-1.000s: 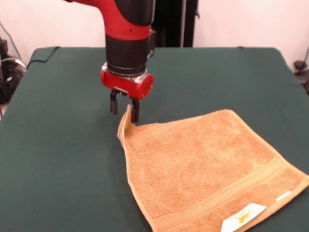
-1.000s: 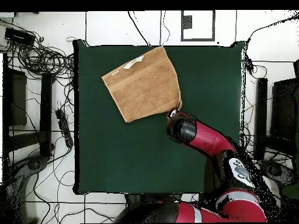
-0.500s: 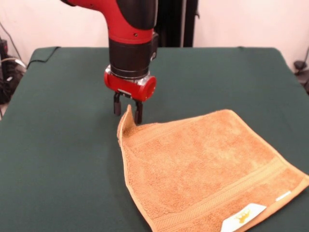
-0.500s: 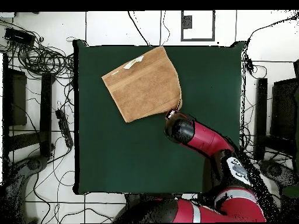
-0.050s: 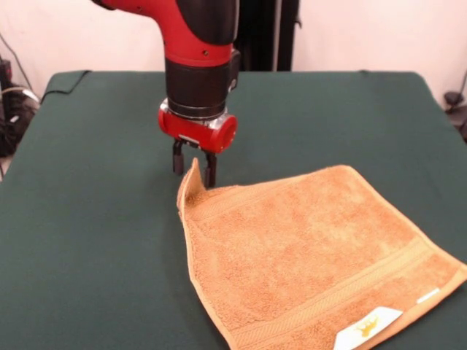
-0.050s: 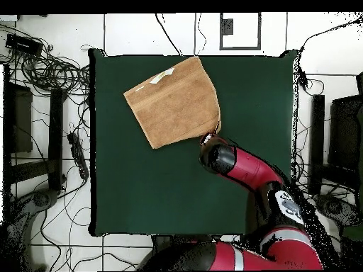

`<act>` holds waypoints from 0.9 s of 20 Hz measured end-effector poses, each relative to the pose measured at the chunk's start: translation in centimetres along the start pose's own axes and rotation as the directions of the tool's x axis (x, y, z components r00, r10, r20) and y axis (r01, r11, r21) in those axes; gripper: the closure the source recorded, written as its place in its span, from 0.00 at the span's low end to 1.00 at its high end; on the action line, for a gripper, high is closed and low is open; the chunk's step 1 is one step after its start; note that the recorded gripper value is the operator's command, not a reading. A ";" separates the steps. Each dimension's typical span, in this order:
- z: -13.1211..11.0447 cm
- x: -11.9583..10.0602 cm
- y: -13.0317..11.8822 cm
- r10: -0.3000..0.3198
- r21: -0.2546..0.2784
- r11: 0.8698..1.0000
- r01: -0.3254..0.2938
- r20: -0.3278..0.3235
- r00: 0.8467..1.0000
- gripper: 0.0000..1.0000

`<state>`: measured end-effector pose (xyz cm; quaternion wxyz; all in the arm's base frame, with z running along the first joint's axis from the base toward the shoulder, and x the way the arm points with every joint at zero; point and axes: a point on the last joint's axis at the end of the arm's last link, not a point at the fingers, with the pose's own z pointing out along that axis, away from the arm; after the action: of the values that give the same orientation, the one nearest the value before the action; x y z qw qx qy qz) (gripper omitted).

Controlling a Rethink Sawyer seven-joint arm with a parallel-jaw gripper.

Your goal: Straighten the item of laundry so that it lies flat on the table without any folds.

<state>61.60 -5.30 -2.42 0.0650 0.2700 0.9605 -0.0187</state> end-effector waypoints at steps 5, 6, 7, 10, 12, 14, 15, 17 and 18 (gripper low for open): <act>0.0 -0.1 0.5 -0.001 -0.010 1.000 0.001 -0.002 1.000 0.00; -0.1 -0.2 0.7 -0.003 -0.013 1.000 0.003 -0.009 1.000 0.00; -0.1 -0.3 0.8 -0.003 -0.014 1.000 0.003 -0.014 1.000 0.00; -0.1 -0.3 0.9 -0.003 -0.016 1.000 0.002 -0.023 1.000 0.00; -0.2 -0.4 0.9 -0.002 -0.016 1.000 0.001 -0.032 0.999 0.00; -0.3 -0.5 0.8 -0.001 -0.015 1.000 0.000 -0.043 0.999 0.00; -0.4 -0.5 0.9 -0.001 -0.014 1.000 0.000 -0.049 0.999 0.00; -0.6 -0.6 0.9 -0.001 -0.014 1.000 0.000 -0.055 0.998 0.00; -0.7 -0.6 0.9 -0.001 -0.014 1.000 0.000 -0.058 0.998 0.00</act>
<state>62.53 -4.81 -1.61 0.0388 0.2697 0.9622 -0.0041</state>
